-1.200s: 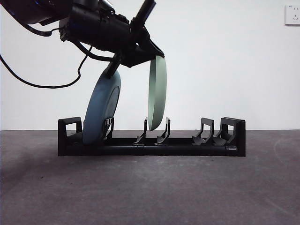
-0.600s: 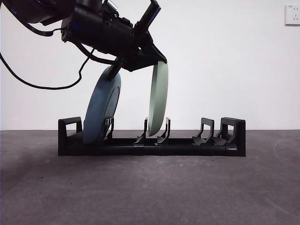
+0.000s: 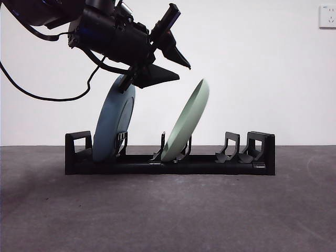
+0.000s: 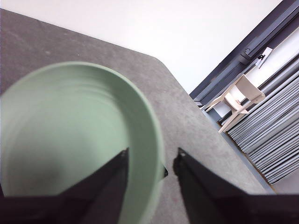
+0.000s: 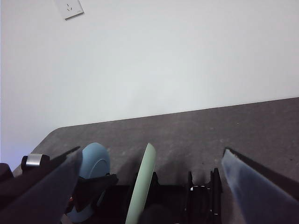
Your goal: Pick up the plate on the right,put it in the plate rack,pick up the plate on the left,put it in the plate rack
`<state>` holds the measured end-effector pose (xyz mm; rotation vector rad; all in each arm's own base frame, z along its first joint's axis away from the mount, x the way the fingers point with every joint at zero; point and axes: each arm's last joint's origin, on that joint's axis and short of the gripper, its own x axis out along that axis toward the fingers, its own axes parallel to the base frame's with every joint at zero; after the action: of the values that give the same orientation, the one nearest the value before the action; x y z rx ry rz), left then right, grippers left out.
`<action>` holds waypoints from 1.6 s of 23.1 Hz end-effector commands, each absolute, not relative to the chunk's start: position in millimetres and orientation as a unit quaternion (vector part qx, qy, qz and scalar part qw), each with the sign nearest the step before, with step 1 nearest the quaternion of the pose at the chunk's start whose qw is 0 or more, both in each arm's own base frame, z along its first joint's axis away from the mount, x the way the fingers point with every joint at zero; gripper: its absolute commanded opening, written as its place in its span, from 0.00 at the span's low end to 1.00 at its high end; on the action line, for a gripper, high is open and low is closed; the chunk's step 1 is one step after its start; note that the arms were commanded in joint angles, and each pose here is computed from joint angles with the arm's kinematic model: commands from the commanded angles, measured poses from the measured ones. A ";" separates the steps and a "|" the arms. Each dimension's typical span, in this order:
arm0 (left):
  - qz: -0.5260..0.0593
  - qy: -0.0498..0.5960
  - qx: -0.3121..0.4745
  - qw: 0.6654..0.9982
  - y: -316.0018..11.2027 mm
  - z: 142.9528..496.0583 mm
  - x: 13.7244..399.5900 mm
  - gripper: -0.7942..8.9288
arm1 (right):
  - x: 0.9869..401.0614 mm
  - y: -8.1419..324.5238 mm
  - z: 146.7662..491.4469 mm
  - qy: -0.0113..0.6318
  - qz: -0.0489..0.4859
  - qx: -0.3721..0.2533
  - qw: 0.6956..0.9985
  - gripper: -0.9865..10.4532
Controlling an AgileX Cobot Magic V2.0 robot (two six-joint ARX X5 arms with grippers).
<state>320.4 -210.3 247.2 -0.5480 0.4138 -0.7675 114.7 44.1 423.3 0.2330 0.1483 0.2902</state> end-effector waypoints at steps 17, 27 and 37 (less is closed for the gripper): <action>-0.481 0.052 -0.101 0.869 -200.1 330.7 261.1 0.07 | 134.5 52.0 398.5 0.184 0.134 0.032 0.973 0.08; -0.236 0.088 0.076 0.965 -128.2 372.3 192.5 0.07 | 140.6 54.6 385.9 0.216 0.137 -0.008 0.967 0.08; -0.141 0.126 0.073 0.979 -62.1 348.7 157.0 0.07 | 137.2 53.3 324.5 0.212 0.134 0.009 0.968 0.08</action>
<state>157.3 -63.9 360.4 0.1323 0.2231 -0.2867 137.4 53.3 332.4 0.0050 0.4188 0.2783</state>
